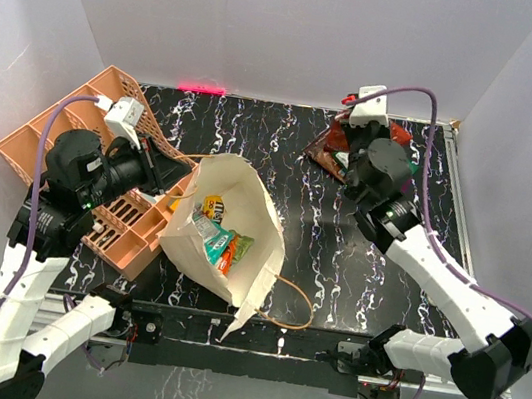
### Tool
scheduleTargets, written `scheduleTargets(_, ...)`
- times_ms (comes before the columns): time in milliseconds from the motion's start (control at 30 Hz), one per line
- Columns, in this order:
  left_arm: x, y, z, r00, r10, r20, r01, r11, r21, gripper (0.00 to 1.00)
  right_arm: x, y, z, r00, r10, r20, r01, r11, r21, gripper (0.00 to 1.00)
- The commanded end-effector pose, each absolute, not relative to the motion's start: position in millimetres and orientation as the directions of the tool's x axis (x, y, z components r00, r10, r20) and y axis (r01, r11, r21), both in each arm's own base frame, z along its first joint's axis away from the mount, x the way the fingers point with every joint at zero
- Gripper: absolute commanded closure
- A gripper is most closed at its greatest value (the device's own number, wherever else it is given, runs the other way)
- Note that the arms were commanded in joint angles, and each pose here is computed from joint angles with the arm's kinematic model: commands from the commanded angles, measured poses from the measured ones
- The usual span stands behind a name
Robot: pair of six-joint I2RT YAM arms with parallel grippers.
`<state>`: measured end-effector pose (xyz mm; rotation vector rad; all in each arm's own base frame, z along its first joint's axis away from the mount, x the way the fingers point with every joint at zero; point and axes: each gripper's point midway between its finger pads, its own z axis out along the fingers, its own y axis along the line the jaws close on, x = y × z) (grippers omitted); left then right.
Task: Take the snacks out of the paper bag
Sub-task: Place the snack at the center of the board.
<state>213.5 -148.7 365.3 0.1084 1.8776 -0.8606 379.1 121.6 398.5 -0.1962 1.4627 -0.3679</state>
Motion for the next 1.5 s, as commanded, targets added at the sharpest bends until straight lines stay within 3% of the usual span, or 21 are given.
scheduleTargets(0, 207, -147, 384, -0.430, -0.298, -0.852, 0.468, 0.734, -0.493, 1.00, 396, 148, 346, -0.091, -0.104, -0.990, 0.038, 0.993, -0.108, 0.93)
scheduleTargets(100, 206, -147, 384, -0.432, -0.302, -0.849, 0.467, 0.731, -0.498, 1.00, 407, 185, 320, -0.165, -0.045, -0.985, -0.090, 0.995, -0.030, 0.93)
scheduleTargets(233, 204, -149, 388, -0.432, -0.308, -0.848, 0.477, 0.719, -0.505, 1.00, 431, 210, 307, -0.213, 0.004, -0.977, -0.133, 0.991, 0.033, 0.93)
scheduleTargets(367, 202, -146, 391, -0.425, -0.309, -0.851, 0.472, 0.727, -0.499, 1.00, 447, 234, 311, -0.342, 0.241, -0.908, -0.164, 0.936, 0.311, 0.93)
scheduleTargets(500, 202, -146, 392, -0.421, -0.309, -0.853, 0.471, 0.729, -0.497, 1.00, 451, 229, 278, -0.539, 0.524, -0.660, -0.077, 0.750, 0.657, 0.93)
scheduleTargets(567, 202, -146, 393, -0.420, -0.310, -0.853, 0.474, 0.726, -0.498, 1.00, 447, 205, 240, -0.597, 0.662, -0.454, 0.072, 0.607, 0.791, 0.93)
scheduleTargets(667, 201, -146, 393, -0.420, -0.305, -0.855, 0.478, 0.727, -0.494, 1.00, 434, 161, 201, -0.583, 0.780, -0.229, 0.208, 0.416, 0.885, 0.93)
scheduleTargets(767, 201, -146, 390, -0.425, -0.302, -0.854, 0.475, 0.728, -0.494, 1.00, 418, 115, 167, -0.512, 0.851, -0.116, 0.322, 0.315, 0.893, 0.93)
scheduleTargets(1000, 203, -150, 391, -0.428, -0.303, -0.851, 0.491, 0.713, -0.501, 1.00, 378, 42, 110, -0.431, 0.887, -0.166, 0.450, 0.371, 0.812, 0.93)
scheduleTargets(1233, 203, -152, 390, -0.434, -0.298, -0.850, 0.497, 0.708, -0.502, 1.00, 357, 11, 95, -0.364, 0.882, -0.301, 0.491, 0.456, 0.742, 0.90)
scheduleTargets(1367, 201, -153, 389, -0.439, -0.289, -0.851, 0.503, 0.706, -0.499, 1.00, 347, 6, 82, -0.354, 0.884, -0.305, 0.537, 0.460, 0.707, 0.73)
scheduleTargets(1467, 199, -152, 388, -0.439, -0.285, -0.852, 0.505, 0.706, -0.496, 1.00, 328, -22, 73, -0.264, 0.910, -0.319, 0.631, 0.413, 0.657, 0.55)
